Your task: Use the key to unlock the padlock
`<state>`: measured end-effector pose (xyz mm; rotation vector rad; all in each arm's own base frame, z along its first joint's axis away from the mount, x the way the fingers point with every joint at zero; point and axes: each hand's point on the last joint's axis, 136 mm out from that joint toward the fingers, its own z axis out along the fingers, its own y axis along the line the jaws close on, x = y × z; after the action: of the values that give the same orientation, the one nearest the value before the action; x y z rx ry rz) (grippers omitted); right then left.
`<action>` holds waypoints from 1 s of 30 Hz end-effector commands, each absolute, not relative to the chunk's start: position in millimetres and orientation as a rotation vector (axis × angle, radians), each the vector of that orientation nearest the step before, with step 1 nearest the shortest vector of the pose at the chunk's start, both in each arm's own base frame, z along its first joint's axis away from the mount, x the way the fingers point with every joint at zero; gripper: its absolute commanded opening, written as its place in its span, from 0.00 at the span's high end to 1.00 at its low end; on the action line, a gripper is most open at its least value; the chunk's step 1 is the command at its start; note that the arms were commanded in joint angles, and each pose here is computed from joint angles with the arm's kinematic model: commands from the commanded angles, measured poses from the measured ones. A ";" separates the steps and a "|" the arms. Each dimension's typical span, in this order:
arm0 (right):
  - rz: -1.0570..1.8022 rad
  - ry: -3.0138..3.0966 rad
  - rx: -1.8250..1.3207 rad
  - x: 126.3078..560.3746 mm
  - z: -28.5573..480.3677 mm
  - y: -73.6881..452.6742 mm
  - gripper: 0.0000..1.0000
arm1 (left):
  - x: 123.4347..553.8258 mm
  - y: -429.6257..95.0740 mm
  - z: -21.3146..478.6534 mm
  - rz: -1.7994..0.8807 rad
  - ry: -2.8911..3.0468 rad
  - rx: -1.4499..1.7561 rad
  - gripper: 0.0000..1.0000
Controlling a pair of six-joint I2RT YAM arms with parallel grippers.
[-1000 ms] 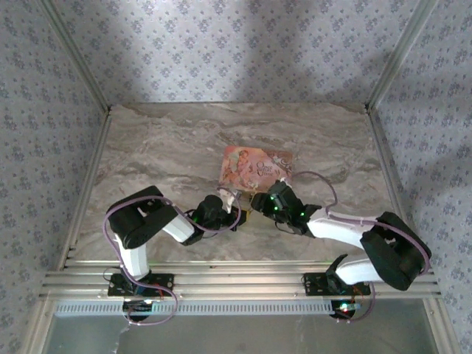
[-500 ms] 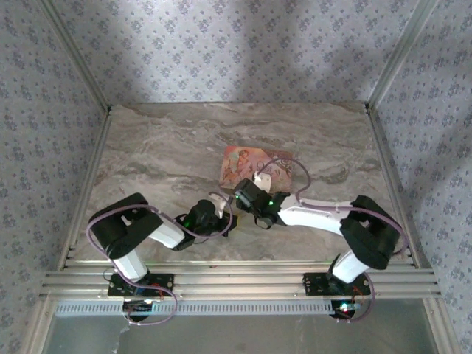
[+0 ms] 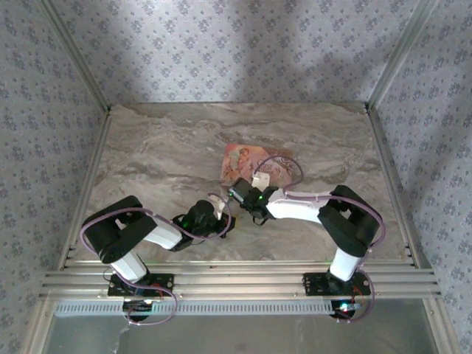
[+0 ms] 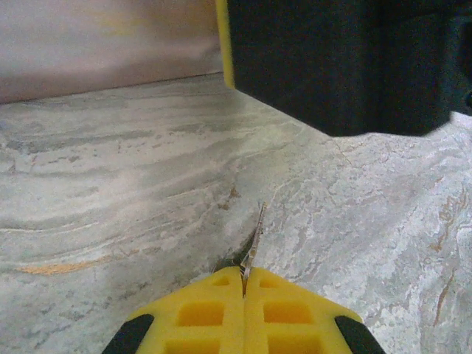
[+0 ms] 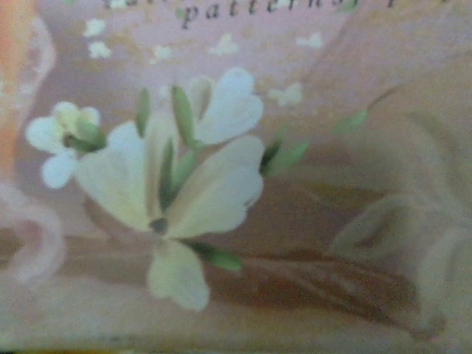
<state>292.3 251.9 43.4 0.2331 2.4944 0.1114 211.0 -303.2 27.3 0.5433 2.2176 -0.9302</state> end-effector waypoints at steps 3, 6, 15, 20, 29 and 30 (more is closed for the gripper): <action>0.068 2.451 0.220 310.2 46.6 252.3 0.54 | 207.5 -295.7 13.4 -0.896 2.251 0.559 1.00; 0.073 2.442 0.211 318.2 48.4 253.1 0.56 | 207.8 -296.5 13.5 -0.900 2.248 0.560 1.00; 0.110 2.453 0.171 338.6 53.7 253.6 0.81 | 210.8 -293.3 17.8 -0.901 2.234 0.553 1.00; 0.170 2.463 0.127 341.1 71.7 252.3 0.93 | 217.3 -289.2 28.3 -0.934 2.219 0.545 1.00; 0.428 2.551 0.073 334.2 117.1 249.8 1.00 | 240.1 -298.8 69.8 -1.003 2.120 0.609 1.00; 0.466 2.569 0.071 331.5 121.2 250.5 1.00 | 243.0 -301.4 74.7 -1.010 2.104 0.617 1.00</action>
<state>335.0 238.3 87.4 0.1234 2.5600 0.3087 237.2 -287.8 48.6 0.5420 2.1896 -0.9621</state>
